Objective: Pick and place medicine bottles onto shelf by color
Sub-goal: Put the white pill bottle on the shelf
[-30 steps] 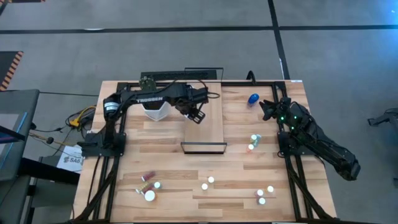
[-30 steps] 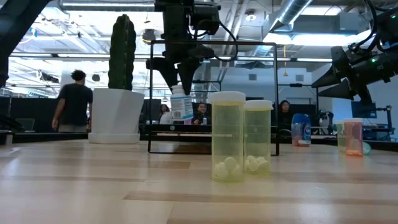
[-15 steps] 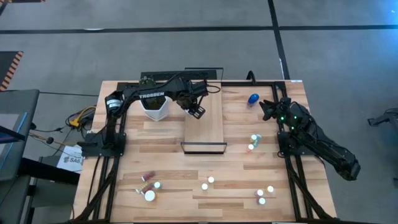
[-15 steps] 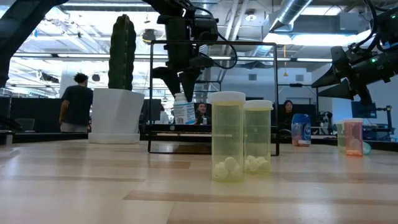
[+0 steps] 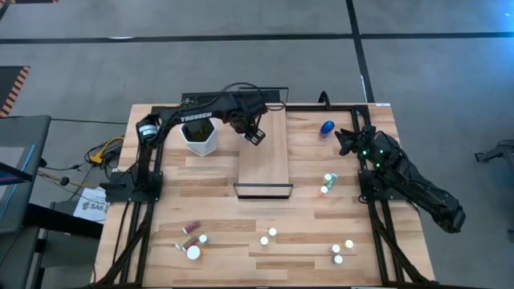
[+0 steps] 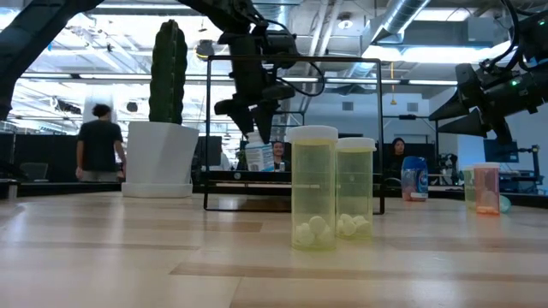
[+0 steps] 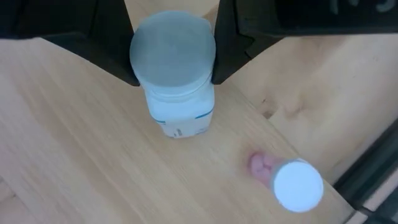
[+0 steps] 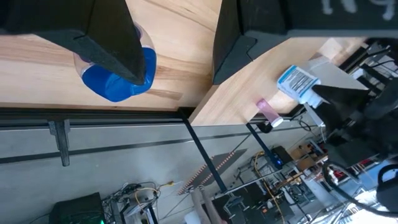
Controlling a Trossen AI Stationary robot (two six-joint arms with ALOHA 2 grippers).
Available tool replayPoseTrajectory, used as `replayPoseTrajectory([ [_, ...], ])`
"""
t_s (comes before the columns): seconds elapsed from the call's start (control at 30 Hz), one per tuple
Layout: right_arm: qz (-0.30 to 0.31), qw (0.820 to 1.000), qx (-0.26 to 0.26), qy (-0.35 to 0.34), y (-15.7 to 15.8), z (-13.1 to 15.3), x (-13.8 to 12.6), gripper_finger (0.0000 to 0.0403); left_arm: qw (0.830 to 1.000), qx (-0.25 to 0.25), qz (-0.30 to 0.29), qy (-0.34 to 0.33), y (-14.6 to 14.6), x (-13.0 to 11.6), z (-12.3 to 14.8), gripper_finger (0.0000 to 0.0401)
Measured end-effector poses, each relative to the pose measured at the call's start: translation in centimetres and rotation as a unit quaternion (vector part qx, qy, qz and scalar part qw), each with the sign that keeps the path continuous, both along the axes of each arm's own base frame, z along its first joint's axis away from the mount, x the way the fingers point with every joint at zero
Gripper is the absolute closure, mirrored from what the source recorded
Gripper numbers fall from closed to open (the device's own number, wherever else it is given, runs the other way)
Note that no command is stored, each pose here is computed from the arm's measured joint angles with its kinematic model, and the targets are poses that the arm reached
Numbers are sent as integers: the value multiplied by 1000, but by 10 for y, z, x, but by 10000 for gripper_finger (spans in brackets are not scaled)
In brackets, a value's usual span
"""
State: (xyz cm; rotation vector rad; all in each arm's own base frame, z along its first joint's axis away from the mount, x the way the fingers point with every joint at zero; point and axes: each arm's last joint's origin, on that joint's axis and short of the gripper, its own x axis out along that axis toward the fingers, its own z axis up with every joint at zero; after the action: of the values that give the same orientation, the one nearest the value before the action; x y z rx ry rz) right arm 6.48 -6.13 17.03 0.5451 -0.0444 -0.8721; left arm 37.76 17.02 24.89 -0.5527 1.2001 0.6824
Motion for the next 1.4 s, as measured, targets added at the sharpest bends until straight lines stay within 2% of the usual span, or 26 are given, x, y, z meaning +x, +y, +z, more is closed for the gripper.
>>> replayPoseTrajectory([
  [0.2, 0, 1000, 1, 1, 0, 0, 0, 193, 1000, 14, -13, -2, 5, -1, 0, 247],
  [0.57, 0, 1000, 1, 2, 0, 0, 0, 193, 1000, 24, 1, -8, 20, -5, -1, 247],
  [1.03, 0, 1000, 1, 2, 0, 0, 0, 193, 999, 39, 2, -39, 23, 1, 0, 245],
  [1.17, 0, 1000, 2, 2, 0, 0, 0, 193, 998, 42, 11, -40, 24, 1, 0, 224],
  [1.4, 0, 1000, 2, 2, 0, 0, 0, 193, 998, 41, 22, -40, 24, 1, 0, 162],
])
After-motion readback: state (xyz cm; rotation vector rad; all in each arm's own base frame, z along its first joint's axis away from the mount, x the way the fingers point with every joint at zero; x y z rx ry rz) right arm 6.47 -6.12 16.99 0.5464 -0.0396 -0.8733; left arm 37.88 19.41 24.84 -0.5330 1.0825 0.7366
